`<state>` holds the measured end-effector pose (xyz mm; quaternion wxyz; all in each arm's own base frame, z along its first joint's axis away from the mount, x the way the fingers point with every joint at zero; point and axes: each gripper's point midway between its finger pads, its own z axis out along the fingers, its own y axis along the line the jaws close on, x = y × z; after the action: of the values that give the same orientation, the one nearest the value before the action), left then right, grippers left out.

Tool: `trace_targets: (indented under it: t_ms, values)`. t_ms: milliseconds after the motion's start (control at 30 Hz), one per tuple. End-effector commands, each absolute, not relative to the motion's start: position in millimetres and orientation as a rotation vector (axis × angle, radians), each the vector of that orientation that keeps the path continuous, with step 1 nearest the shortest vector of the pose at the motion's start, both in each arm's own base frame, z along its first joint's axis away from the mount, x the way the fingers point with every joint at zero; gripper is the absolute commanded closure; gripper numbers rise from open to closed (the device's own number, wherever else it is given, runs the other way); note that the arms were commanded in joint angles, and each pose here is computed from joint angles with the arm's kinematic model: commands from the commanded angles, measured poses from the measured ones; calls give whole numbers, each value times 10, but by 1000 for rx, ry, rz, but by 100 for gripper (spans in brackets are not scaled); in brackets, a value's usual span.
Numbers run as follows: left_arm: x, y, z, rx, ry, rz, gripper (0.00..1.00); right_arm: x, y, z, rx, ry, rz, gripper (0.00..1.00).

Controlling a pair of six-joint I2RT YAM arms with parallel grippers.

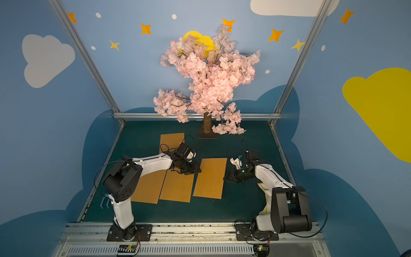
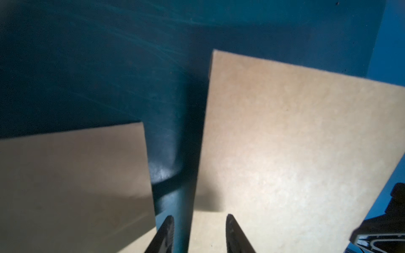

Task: Open the file bag
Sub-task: Pick up the file bag from the center of the board.

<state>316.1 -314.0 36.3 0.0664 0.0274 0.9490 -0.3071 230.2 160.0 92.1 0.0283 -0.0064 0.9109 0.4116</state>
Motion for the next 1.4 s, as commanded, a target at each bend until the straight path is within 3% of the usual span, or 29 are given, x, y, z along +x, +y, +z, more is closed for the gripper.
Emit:
trace_targets:
  t_ms: [0, 267, 567, 767, 867, 1033, 1367]
  values:
    - [3138, -3166, 230, 63, 2878, -972, 60, 2320, 1637, 1034, -55, 2786, 1292, 100]
    - [3098, -3191, 73, 24, 2897, -1008, 62, 2315, 1740, 1035, -84, 2792, 1315, 99]
    - [3070, -3216, 24, 18, 2898, -1029, 63, 2348, 1860, 986, -94, 2811, 1315, 82]
    - [3042, -3235, -7, 10, 2900, -1039, 63, 2364, 1919, 1000, -103, 2815, 1312, 79]
    - [3041, -3242, -11, 2, 2897, -1044, 63, 2346, 1940, 995, -112, 2826, 1302, 81]
    - [3085, -3283, 98, 6, 2871, -1069, 61, 2331, 1887, 1074, -148, 2835, 1216, 100]
    - [3470, -3426, 1090, 112, 2623, -1266, 52, 2366, 1804, 1646, -303, 2745, 1120, 100]
